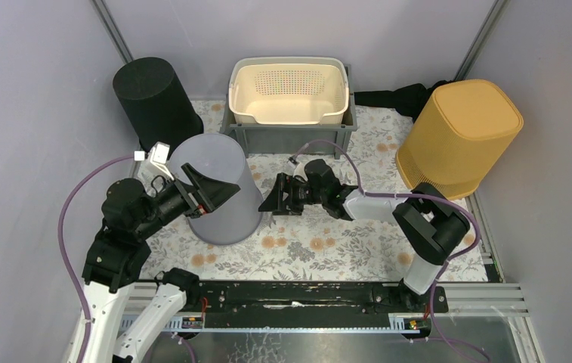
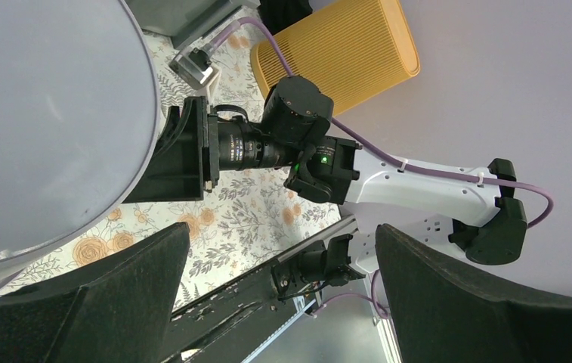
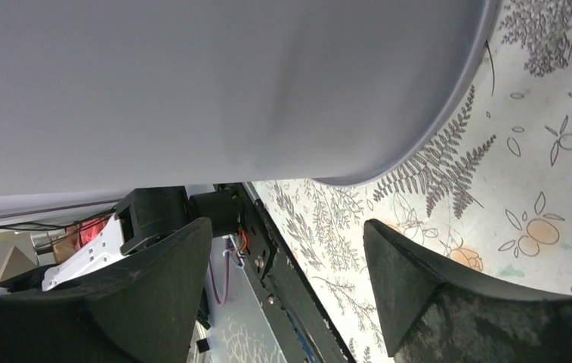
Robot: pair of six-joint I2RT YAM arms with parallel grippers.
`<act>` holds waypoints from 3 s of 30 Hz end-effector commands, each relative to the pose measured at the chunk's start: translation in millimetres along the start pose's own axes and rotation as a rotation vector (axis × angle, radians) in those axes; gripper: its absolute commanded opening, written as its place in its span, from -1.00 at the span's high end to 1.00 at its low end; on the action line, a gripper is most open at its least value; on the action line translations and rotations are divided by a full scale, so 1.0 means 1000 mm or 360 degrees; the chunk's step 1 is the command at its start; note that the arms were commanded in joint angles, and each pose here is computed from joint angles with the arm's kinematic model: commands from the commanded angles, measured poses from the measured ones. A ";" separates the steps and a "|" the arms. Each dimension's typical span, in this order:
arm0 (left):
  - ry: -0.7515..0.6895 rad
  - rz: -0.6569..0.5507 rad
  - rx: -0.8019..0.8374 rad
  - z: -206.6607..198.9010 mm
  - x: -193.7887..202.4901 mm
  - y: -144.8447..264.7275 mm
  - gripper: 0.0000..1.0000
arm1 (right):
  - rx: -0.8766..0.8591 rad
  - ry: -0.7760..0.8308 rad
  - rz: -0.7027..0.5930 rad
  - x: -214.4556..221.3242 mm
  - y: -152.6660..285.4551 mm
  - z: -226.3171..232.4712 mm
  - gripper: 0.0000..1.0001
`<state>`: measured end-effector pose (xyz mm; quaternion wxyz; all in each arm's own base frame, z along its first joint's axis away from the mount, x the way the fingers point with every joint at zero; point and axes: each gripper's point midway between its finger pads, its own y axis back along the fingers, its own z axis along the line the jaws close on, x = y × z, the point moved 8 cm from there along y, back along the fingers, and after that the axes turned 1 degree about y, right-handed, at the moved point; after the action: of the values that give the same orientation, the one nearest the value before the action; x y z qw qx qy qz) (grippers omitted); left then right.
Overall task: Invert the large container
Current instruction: Move the container to the center of the board.
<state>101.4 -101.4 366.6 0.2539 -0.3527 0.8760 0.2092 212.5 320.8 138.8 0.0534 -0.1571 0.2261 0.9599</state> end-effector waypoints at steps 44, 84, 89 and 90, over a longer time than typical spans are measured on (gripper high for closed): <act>0.0156 0.0055 -0.0445 0.071 0.023 -0.037 -1.00 | -0.0548 -0.0322 -0.0081 -0.063 -0.011 0.026 -0.63; 0.0095 -0.0396 -0.1530 0.219 0.006 -0.090 -1.00 | -0.0374 -0.0070 0.0036 -0.041 0.085 0.053 -0.72; 0.0113 -0.0475 -0.1637 0.229 -0.005 -0.084 -1.00 | -0.0376 -0.0077 0.0048 -0.040 0.086 0.050 -0.73; 0.0116 -0.0488 -0.1647 0.230 -0.008 -0.084 -1.00 | -0.0377 -0.0079 0.0053 -0.040 0.086 0.050 -0.72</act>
<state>239.3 -47.1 195.3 0.0999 -0.5473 0.6489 0.5190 225.6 270.5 215.7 0.0341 -0.1088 0.1340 0.9844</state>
